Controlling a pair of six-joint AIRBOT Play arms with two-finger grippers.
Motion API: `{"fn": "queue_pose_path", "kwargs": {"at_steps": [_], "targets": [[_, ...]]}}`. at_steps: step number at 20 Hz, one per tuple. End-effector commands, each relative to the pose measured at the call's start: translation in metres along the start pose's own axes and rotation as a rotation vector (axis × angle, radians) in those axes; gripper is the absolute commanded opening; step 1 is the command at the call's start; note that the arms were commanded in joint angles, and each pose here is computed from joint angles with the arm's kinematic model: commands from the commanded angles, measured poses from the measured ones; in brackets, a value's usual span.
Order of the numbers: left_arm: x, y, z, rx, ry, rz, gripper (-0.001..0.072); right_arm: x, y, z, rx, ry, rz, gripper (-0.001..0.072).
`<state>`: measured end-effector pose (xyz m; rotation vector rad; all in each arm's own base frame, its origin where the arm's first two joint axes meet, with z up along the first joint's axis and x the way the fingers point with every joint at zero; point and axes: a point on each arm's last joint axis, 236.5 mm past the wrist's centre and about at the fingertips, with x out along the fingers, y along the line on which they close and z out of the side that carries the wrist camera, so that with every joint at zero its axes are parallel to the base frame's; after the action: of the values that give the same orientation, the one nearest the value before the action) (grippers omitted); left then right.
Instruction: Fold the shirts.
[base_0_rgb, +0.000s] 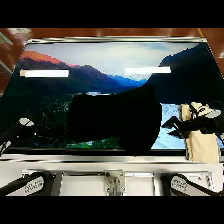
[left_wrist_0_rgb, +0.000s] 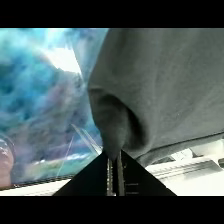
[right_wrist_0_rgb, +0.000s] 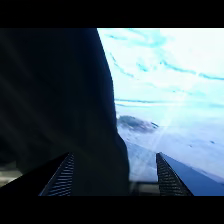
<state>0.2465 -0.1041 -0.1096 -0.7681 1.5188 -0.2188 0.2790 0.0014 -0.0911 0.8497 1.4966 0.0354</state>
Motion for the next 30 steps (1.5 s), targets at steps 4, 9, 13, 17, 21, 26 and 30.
{"fn": "queue_pose_path", "kwargs": {"at_steps": [4, 9, 13, 17, 21, 26, 30], "targets": [[-0.005, -0.006, 0.004, 0.036, -0.021, -0.005, 0.0042, 0.014, 0.005, 0.01, 0.027, -0.072, 0.04, 0.063], [-0.018, -0.02, 0.021, 0.073, -0.062, -0.018, 0.0042, 0.051, 0.021, 0.007, -0.006, -0.053, -0.011, 0.0623], [-0.032, -0.035, 0.04, 0.115, -0.105, -0.03, 0.0042, 0.062, 0.036, -0.003, -0.045, -0.01, 0.008, 0.0056], [-0.104, -0.079, 0.084, 0.301, -0.308, 0.015, 0.0038, -0.005, 0.097, 0.018, -0.322, -0.135, 0.085, 0.0056], [-0.307, -0.2, 0.09, 0.679, -0.804, 0.093, 0.0041, -0.226, 0.243, 0.039, -0.753, -0.768, 0.166, 0.0057], [-0.537, -0.331, -0.068, 0.993, -1.483, -0.029, 0.0042, -0.498, 0.316, -0.118, -1.013, -1.598, 0.121, 0.0057], [-0.584, -0.332, -0.152, 1.06, -1.685, 0.001, 0.0042, -0.526, 0.292, -0.188, -0.999, -1.713, 0.069, 0.0057]]}}
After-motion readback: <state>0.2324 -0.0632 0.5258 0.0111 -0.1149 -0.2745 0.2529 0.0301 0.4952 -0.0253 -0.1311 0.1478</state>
